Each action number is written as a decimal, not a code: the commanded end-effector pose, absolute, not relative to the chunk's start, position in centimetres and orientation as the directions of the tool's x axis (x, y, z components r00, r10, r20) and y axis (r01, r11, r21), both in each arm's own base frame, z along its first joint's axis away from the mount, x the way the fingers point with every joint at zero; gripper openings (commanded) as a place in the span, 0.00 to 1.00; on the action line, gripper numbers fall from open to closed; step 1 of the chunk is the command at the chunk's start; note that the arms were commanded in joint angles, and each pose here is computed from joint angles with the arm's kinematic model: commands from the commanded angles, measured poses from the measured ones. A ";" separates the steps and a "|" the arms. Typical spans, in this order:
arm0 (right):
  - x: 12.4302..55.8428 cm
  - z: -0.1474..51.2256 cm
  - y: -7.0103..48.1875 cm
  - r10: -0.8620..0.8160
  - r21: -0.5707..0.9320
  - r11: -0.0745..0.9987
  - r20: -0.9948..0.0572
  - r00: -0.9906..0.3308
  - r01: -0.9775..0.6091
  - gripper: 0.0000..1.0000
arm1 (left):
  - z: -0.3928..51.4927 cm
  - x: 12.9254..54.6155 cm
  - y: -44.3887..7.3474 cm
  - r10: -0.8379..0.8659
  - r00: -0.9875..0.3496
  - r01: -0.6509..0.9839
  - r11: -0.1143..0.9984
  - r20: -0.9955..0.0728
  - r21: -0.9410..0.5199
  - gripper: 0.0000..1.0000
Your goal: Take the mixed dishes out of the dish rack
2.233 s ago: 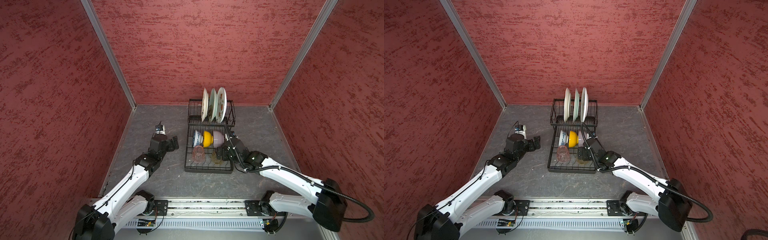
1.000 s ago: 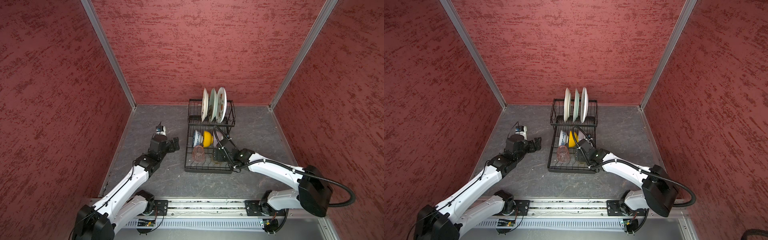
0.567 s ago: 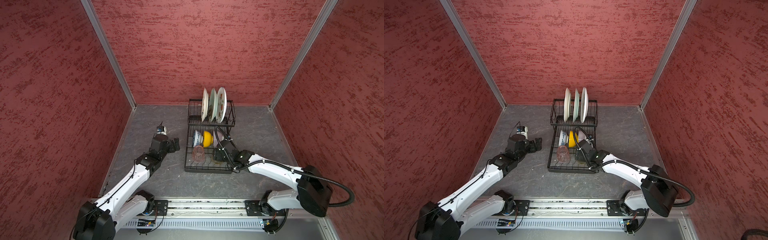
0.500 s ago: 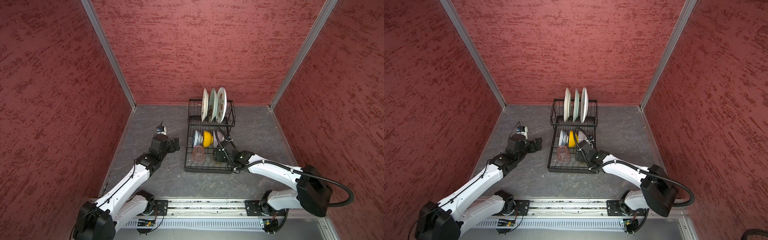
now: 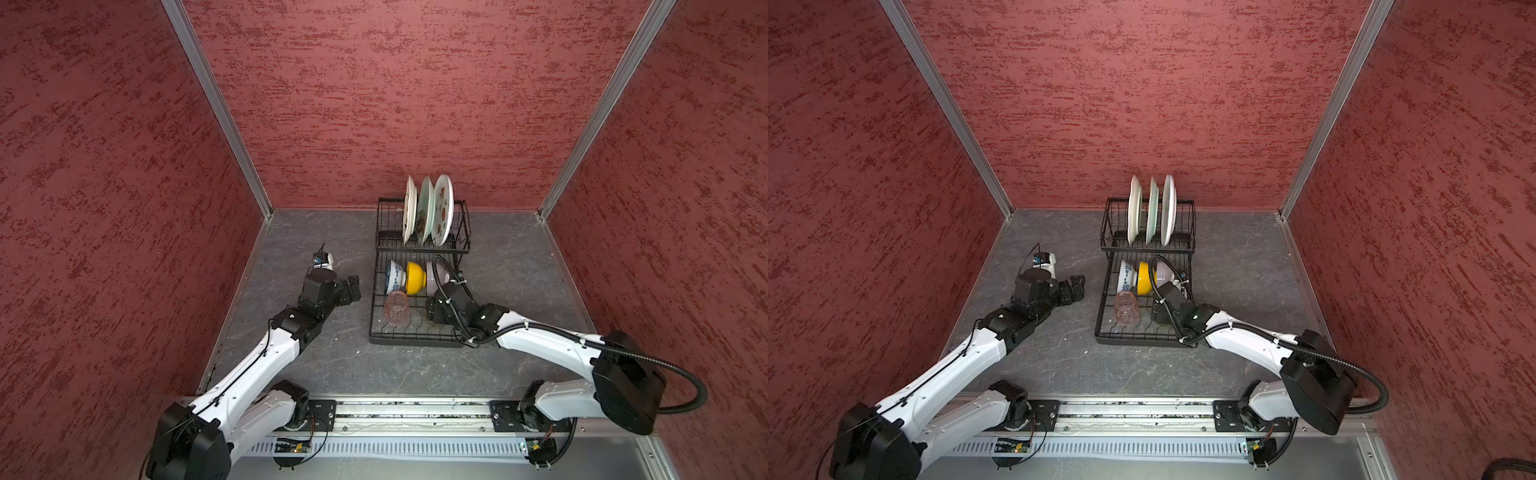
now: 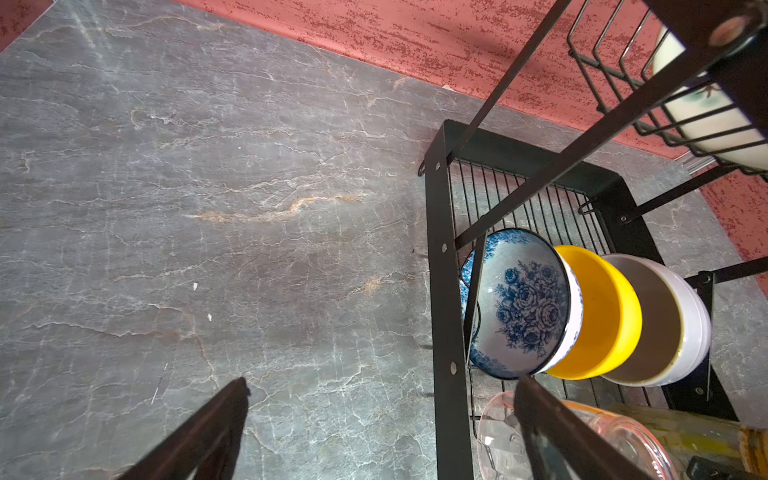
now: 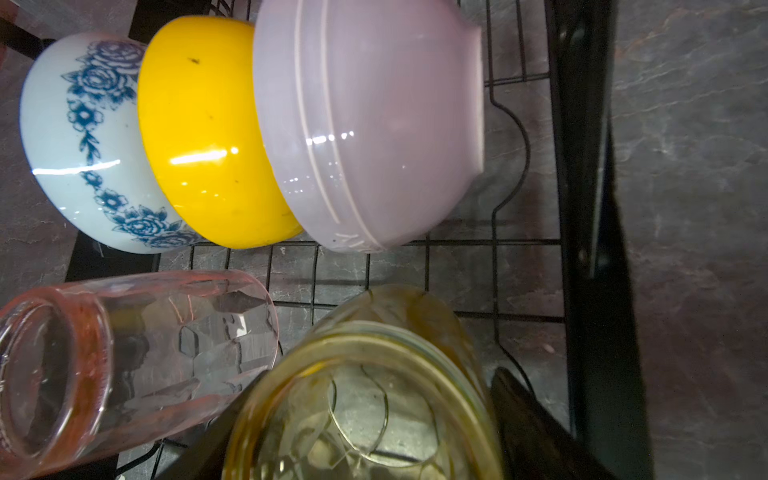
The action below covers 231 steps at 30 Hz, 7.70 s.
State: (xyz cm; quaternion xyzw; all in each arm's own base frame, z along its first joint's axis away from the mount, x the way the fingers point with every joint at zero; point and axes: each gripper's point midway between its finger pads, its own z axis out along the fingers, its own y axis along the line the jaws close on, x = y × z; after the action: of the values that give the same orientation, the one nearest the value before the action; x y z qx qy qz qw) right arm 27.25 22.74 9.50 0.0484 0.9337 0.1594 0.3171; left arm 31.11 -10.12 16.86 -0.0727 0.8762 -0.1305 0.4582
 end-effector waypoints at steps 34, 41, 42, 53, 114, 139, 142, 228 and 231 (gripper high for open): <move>25.9 14.2 22.0 0.424 0.599 0.801 -0.588 -0.689 -0.018 0.51 | 21.5 26.9 -15.2 -0.340 -0.621 0.190 0.809 -0.707 -0.556 1.00; 26.2 16.4 23.1 0.448 0.652 0.755 -0.588 -0.673 -0.067 0.50 | 22.3 26.5 -17.1 -0.365 -0.649 0.221 0.750 -0.668 -0.624 1.00; 26.3 16.6 23.2 0.454 0.658 0.750 -0.586 -0.671 -0.066 0.51 | 22.3 26.5 -17.4 -0.370 -0.654 0.223 0.739 -0.660 -0.636 0.99; 27.0 20.9 25.4 0.485 0.759 0.625 -0.560 -0.672 -0.181 0.51 | 24.0 27.1 -21.1 -0.419 -0.727 0.244 0.584 -0.545 -0.774 0.99; 26.3 25.7 27.5 0.488 0.927 0.210 -0.374 -0.789 -0.310 0.55 | 28.1 25.3 -30.0 -0.414 -0.783 0.430 0.180 -0.465 -0.885 0.16; 27.4 23.3 23.8 0.562 0.877 0.434 -0.444 -0.697 -0.209 0.89 | 24.5 24.8 -26.4 -0.419 -0.735 0.349 0.439 -0.533 -0.828 0.00; 27.8 22.9 23.3 0.561 0.857 0.476 -0.468 -0.683 -0.196 0.91 | 24.1 24.8 -25.7 -0.410 -0.724 0.335 0.494 -0.555 -0.802 0.00; 23.9 15.4 14.7 0.291 0.471 0.867 -0.745 -0.600 -0.164 0.99 | 8.2 52.0 1.5 -0.414 -0.856 -0.405 0.909 -0.310 -0.095 0.40; 24.1 15.8 15.0 0.309 0.492 0.855 -0.738 -0.600 -0.165 0.99 | 9.4 52.1 1.1 -0.420 -0.844 -0.404 0.907 -0.335 -0.119 0.49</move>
State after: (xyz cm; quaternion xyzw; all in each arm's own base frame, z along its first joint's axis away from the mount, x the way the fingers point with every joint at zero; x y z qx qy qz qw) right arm 23.89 15.04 15.37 0.0262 0.8591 0.2565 0.4420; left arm 51.86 1.51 8.81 -0.2177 0.9605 -0.0102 0.1729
